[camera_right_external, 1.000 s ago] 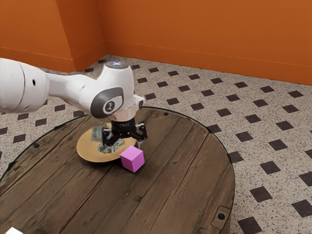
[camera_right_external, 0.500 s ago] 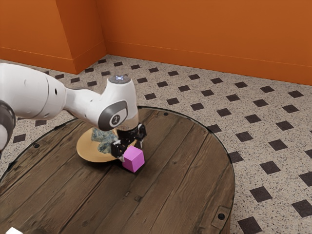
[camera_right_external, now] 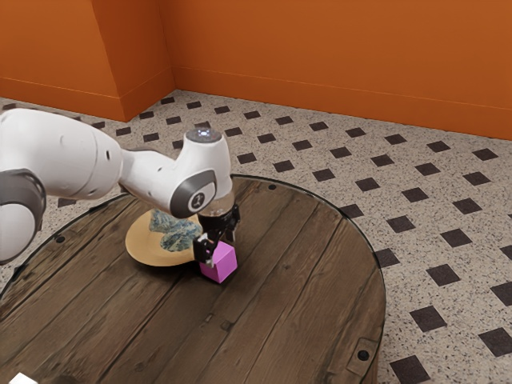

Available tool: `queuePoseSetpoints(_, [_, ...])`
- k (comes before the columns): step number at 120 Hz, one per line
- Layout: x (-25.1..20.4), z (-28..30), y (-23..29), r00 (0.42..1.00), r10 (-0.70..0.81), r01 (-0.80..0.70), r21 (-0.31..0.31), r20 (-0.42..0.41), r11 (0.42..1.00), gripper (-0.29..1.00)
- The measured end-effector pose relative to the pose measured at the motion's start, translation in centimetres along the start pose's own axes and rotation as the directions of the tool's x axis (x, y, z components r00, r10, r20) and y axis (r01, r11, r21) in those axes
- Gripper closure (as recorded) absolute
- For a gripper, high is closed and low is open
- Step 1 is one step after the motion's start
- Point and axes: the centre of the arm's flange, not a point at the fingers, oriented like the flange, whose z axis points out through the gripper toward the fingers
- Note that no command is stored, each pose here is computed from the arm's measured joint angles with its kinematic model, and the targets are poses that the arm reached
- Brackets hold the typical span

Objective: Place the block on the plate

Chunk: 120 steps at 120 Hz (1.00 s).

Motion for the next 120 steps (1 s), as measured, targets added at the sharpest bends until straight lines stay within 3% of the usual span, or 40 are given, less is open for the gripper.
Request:
queuePoseSetpoints(41, [0.5,1.1,-0.3,0.996,-0.084,0.085,0.018,-0.005,0.996,0.01])
queuePoseSetpoints(61, [0.5,1.1,-0.4,0.994,-0.109,0.109,0.019,-0.006,0.994,0.16])
queuePoseSetpoints(97, [0.5,0.6,-0.4,0.990,-0.138,0.138,0.017,-0.003,0.990,0.25])
queuePoseSetpoints(120, [-1.1,-6.1,-0.6,0.992,-0.124,0.126,-0.044,0.036,0.991,0.33])
